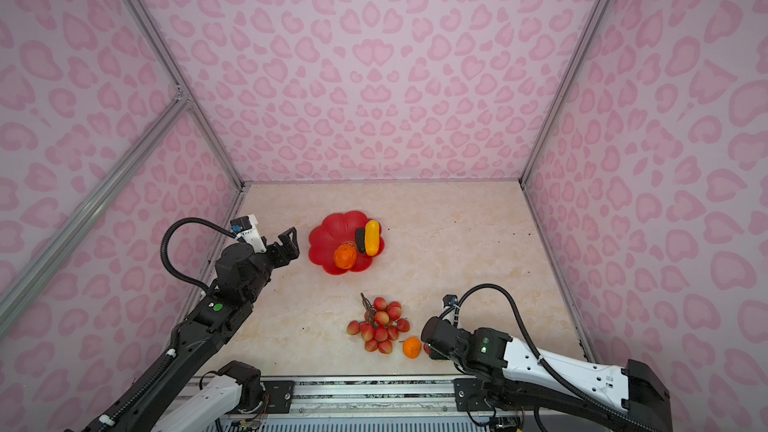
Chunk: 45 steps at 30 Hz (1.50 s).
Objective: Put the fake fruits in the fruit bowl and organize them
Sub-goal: 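Move the right gripper to the peach and grasp it, then carry the peach into the bowl with the right gripper and release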
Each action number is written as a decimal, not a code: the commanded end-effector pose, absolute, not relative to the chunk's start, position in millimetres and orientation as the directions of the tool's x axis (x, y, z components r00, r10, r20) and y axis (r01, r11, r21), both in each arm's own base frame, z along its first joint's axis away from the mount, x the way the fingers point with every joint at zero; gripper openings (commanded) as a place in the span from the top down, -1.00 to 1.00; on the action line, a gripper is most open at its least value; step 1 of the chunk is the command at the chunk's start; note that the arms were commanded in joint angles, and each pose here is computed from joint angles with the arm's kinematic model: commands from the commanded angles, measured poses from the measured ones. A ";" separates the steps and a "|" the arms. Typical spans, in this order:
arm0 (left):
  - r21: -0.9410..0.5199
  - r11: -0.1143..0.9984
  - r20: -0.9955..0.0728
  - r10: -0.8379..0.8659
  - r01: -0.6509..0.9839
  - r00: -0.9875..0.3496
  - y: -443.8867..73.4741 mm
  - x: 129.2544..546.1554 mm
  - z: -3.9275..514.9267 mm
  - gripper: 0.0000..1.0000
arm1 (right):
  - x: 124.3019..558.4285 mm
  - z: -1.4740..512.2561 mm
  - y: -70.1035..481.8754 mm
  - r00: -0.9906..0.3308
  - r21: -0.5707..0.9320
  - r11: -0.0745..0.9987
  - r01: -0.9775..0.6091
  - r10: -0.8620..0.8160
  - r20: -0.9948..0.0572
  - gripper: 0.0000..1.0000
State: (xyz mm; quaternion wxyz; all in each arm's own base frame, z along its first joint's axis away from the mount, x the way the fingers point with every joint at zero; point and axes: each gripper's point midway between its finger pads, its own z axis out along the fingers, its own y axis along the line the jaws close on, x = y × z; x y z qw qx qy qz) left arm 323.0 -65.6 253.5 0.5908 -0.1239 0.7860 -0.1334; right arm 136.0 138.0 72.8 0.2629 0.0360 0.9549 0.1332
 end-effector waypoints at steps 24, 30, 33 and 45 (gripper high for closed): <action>-0.402 0.915 -0.884 -0.383 0.020 -0.267 -68.1 300.3 252.7 -0.89 | 386.3 202.8 309.1 -0.617 0.236 0.915 -0.328 -0.018 -0.786 0.99; -0.447 0.893 -0.861 -0.412 0.056 -0.299 -75.2 291.0 243.8 -0.88 | 445.6 180.5 361.7 -0.615 0.192 0.901 -0.389 -0.099 -0.783 0.99; -0.486 0.869 -0.842 -0.437 0.093 -0.317 -82.8 286.6 242.2 -0.86 | 467.7 146.8 384.8 -0.643 0.155 0.893 -0.422 -0.175 -0.746 0.99; -0.494 0.842 -0.839 -0.397 0.216 -0.371 -102.2 269.5 243.1 -0.82 | 508.5 99.8 419.8 -0.678 0.118 0.884 -0.452 -0.254 -0.689 0.31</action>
